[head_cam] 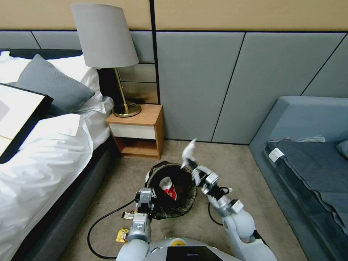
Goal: Pick up the trash bin, then pick up the garbage from the floor and place it into the trash bin.
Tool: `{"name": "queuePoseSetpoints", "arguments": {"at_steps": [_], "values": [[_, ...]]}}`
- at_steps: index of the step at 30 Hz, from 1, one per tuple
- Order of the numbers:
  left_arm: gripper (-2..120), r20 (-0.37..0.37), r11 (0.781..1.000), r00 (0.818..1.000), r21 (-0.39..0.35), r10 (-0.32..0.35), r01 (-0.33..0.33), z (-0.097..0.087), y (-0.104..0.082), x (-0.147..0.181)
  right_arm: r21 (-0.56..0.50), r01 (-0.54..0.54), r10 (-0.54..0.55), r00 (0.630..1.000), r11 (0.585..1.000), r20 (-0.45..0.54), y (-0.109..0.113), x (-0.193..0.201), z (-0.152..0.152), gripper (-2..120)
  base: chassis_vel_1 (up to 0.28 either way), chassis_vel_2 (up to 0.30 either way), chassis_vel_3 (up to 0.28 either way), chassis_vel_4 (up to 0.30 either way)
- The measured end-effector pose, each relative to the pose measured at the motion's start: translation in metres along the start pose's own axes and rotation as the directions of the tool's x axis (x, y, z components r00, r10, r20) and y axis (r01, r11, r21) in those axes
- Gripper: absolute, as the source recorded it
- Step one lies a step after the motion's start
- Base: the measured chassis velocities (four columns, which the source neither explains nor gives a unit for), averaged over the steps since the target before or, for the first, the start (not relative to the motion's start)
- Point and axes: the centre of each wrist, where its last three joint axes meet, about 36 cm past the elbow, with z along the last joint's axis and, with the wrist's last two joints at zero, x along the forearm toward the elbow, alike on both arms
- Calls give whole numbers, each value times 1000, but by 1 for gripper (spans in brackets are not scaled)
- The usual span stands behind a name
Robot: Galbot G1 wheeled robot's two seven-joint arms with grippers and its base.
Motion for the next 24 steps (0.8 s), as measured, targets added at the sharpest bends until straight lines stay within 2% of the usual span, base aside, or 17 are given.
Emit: {"name": "queuePoseSetpoints", "arguments": {"at_steps": [11,18,24], "values": [[2,1,1000,1000,-4,-1,1,1,0,-1,-73,25,-30,997,997,-66,30,4,38,0,0,0,0,0],[2,2,1000,1000,-1,-4,4,1,0,-1,-84,18,-26,995,996,-95,34,11,52,0,0,0,0,0],[2,4,1000,1000,2,-4,4,-1,0,-1,-85,-17,7,993,996,-116,29,14,62,0,0,0,0,0]]}}
